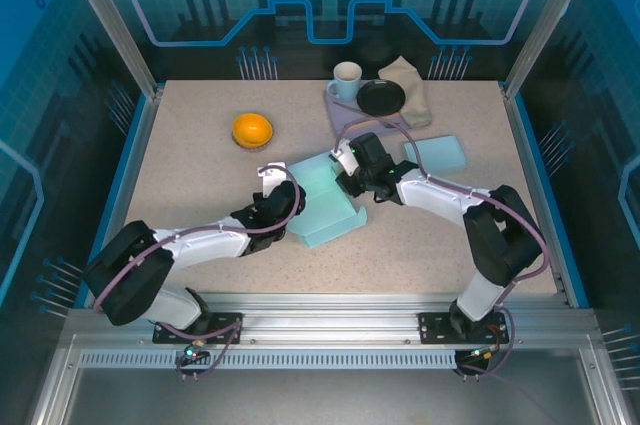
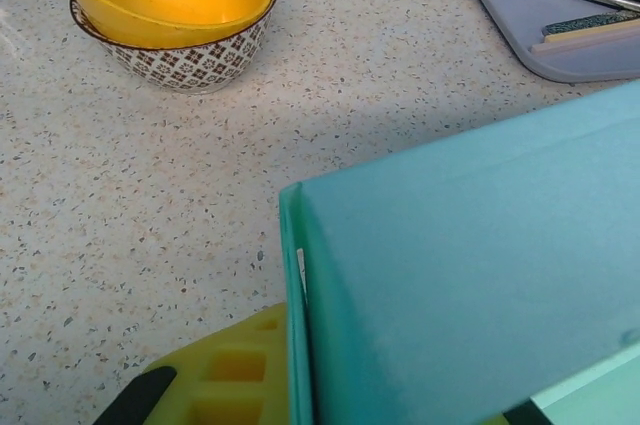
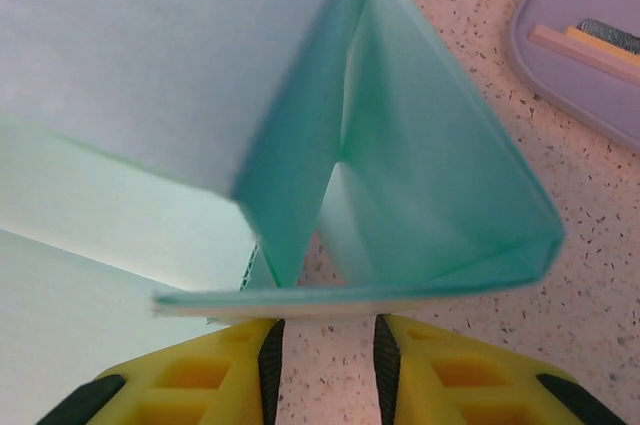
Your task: Fold the paper box
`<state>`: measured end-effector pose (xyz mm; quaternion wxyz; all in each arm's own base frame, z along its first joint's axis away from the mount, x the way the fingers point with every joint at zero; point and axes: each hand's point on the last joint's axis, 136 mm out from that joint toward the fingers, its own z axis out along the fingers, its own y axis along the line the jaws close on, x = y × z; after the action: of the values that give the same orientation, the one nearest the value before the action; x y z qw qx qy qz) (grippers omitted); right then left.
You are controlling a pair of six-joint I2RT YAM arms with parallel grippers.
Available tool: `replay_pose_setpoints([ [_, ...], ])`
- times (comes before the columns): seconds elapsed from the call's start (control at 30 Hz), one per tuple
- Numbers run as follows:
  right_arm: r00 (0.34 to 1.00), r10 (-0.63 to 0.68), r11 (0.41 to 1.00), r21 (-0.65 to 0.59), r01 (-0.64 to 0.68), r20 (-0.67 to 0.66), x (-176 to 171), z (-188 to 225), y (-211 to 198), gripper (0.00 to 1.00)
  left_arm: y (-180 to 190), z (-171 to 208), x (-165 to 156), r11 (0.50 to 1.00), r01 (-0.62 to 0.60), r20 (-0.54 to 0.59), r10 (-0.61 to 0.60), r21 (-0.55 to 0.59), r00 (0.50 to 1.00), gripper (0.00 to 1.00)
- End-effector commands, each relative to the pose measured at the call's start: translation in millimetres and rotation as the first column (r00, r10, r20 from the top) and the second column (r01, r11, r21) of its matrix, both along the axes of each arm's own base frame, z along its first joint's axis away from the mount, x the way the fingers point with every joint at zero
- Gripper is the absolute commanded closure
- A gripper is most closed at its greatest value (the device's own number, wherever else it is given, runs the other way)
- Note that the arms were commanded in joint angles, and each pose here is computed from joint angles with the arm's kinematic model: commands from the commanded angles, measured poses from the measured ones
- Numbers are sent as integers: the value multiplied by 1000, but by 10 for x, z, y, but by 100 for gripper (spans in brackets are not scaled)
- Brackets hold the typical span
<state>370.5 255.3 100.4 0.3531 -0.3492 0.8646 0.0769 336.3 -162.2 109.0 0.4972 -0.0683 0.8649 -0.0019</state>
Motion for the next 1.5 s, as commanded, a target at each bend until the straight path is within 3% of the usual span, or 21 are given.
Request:
replay_pose_setpoints([
  [0.0, 983, 160, 968, 181, -174, 91, -87, 310, 487, 67, -444, 81, -42, 983, 156, 10, -156, -94, 988, 87],
  [0.1, 970, 223, 949, 205, -238, 91, -183, 315, 579, 66, -432, 70, -26, 986, 142, 4, -142, -87, 990, 87],
  [0.3, 978, 191, 962, 181, -202, 80, -149, 272, 548, 66, -454, 64, -21, 985, 144, 1, -145, -94, 989, 87],
  [0.53, 961, 259, 944, 187, -273, 92, -285, 308, 563, 68, -394, 23, -15, 992, 111, -19, -112, -65, 994, 86],
  [0.73, 970, 236, 953, 181, -243, 60, -323, 368, 249, 67, -334, 2, -33, 994, 108, -16, -109, -33, 994, 87],
  [1.0, 943, 331, 926, 184, -329, 21, -652, 557, -108, 59, -275, 114, -11, 992, 120, 16, -121, 41, 993, 86],
  [1.13, 932, 353, 913, 186, -362, 81, -741, 807, -282, 55, -261, 120, -18, 990, 127, 15, -128, 52, 992, 86],
  [1.23, 949, 275, 949, 115, -293, 154, -568, 887, -561, 52, -256, 134, -24, 990, 130, 22, -131, 51, 991, 87],
  [1.3, 957, 226, 969, 58, -240, 183, -418, 816, -775, 48, -253, 141, -28, 990, 133, 26, -135, 51, 991, 87],
  [1.47, 926, 346, 935, 28, -354, 149, -398, 362, -925, 44, -246, 174, -41, 989, 140, 35, -142, 51, 989, 87],
])
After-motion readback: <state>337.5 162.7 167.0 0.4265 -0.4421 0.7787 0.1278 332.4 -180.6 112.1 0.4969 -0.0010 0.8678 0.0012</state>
